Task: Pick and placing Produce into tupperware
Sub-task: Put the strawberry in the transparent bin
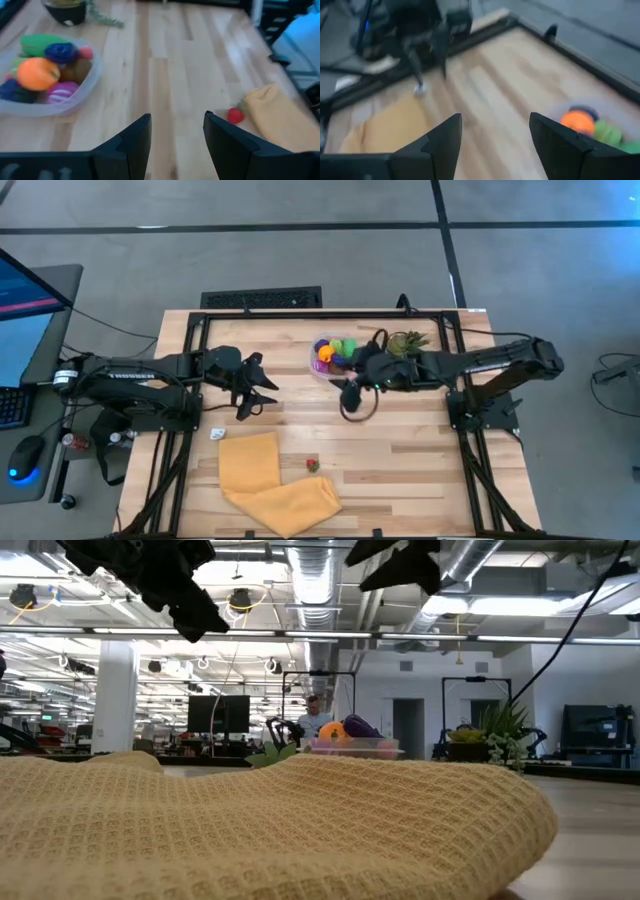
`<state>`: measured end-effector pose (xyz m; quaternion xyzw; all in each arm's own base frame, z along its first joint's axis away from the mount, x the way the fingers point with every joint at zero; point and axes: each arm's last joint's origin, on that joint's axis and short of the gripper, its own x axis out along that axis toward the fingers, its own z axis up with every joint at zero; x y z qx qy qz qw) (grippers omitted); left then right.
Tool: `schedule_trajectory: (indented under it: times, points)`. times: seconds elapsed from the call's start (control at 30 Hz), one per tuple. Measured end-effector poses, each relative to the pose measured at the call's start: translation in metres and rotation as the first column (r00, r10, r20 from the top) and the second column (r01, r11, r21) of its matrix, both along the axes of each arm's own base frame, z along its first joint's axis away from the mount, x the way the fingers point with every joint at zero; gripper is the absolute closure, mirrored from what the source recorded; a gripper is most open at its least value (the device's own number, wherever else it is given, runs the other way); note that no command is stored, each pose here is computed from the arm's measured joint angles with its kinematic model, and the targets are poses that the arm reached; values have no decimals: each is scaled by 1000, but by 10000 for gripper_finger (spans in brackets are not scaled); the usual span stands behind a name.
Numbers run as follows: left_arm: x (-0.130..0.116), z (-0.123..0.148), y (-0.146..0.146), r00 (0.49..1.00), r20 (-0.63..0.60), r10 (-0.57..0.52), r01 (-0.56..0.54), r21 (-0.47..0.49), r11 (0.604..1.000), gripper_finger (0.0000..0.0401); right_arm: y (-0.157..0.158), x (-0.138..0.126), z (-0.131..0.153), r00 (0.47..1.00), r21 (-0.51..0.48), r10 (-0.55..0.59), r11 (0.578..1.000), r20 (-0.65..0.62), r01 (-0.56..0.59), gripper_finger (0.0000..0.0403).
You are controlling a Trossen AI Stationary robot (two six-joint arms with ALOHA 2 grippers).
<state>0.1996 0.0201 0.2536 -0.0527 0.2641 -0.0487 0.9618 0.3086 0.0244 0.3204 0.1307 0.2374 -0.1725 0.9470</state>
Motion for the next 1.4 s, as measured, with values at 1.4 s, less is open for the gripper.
schedule_trajectory:
  times: [1.4]
  points:
    - [101, -45, -75, 968, -25, -249, 248, -45, 968, 232, 13, -205, -30, 886, -101, 370, 929, 279, -356, 147]
